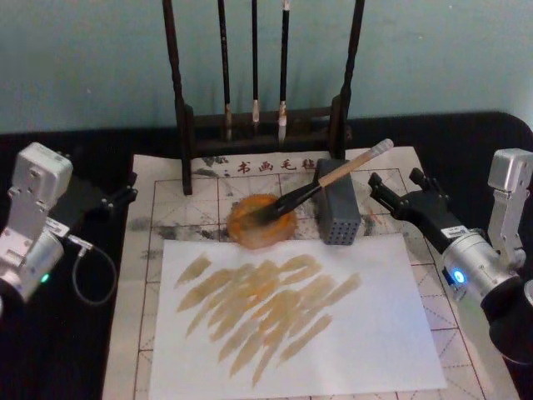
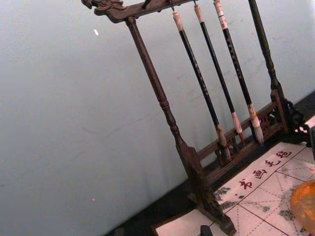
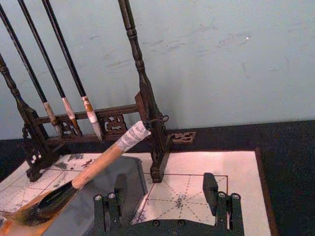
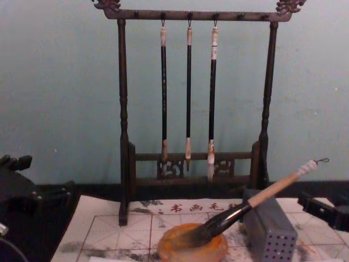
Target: Pick up the brush from the inkstone, write on the paper, then place the brush back to its original position.
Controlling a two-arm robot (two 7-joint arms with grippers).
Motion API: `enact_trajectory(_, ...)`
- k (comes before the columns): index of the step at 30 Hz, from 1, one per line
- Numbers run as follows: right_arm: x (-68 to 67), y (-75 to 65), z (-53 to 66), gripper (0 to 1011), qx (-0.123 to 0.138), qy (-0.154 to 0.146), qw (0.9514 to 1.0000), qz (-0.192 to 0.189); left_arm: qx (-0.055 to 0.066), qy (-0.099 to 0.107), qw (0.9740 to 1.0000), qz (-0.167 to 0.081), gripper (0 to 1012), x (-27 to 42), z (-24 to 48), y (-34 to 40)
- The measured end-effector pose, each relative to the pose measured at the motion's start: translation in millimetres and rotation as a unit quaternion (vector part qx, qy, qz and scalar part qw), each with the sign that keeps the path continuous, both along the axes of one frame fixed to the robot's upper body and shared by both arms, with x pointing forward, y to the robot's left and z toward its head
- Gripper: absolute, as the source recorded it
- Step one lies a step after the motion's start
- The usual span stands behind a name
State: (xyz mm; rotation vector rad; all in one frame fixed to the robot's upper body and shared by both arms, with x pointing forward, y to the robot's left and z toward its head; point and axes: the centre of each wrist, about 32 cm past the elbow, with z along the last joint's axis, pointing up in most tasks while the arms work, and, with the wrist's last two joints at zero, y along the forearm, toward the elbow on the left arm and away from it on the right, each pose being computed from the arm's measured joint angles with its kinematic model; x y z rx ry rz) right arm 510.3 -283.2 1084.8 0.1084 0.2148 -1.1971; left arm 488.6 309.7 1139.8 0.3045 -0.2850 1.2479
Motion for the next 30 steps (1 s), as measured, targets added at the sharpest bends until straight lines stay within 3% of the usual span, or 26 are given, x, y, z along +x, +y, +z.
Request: enact_trajectory(30,0.0,-0.1,0.1,1000,-0.001,0.0,1.0,0.0,0.0,0.0,1.0,0.0,1001,0.0,0.0,0.0)
